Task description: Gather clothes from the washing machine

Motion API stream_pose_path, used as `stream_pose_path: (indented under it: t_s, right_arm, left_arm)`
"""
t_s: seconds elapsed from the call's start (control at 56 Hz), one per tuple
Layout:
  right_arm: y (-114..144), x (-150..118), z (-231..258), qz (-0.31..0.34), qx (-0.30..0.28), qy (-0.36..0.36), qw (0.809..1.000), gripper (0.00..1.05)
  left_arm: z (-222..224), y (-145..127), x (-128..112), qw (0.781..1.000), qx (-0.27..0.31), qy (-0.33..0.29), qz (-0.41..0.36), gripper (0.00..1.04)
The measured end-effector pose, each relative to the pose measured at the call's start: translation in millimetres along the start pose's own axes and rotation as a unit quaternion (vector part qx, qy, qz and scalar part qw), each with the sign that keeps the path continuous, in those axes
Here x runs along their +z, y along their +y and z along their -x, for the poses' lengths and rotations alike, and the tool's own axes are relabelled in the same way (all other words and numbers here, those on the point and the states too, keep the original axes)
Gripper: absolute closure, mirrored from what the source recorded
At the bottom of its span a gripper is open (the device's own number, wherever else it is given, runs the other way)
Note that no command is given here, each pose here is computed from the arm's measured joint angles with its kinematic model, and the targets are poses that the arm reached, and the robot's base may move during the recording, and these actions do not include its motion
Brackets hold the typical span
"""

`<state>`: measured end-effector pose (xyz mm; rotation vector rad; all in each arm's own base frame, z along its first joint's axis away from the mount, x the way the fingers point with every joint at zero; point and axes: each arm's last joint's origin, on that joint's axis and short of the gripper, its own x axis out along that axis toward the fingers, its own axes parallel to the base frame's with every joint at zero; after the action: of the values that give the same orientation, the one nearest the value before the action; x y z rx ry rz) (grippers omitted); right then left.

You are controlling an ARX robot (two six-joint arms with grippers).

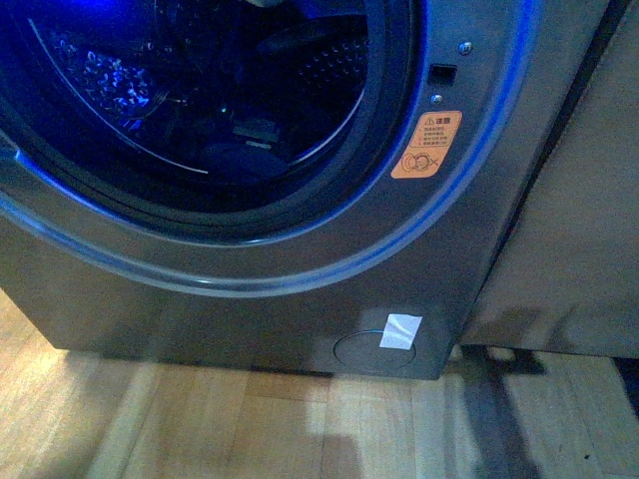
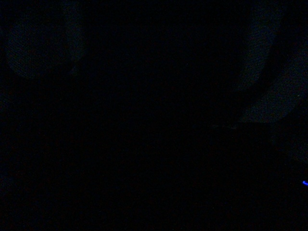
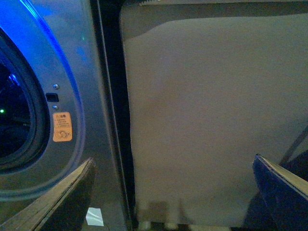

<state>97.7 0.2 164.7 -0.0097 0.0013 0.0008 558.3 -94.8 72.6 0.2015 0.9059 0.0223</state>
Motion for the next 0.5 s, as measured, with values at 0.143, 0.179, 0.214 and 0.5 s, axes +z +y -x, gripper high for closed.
stream_pose_path:
  t_s: [0.143,0.179,0.214,0.5]
  right_arm:
    - [0.0,0.0,0.0,0.000,0.000,0.000,1.000,0.07]
    - [0.0,0.0,0.0,0.000,0.000,0.000,1.000,0.07]
    - [0.0,0.0,0.0,0.000,0.000,0.000,1.000,0.07]
    - [0.0,0.0,0.0,0.000,0.000,0.000,1.000,0.07]
  left_arm:
    - [-5.3,-0.9,-3.1,1.000,0.006,-0.020,0.000,0.46]
    - [-6.9,-1.5,-3.9,0.999,0.006,-0.032,0.000,0.53]
    - [-7.5,-1.9,-3.9,0.999,0.005,-0.043,-0.002,0.58]
    - [-5.3,-3.4,-4.6,0.996,-0.019,-0.083,0.003,0.94]
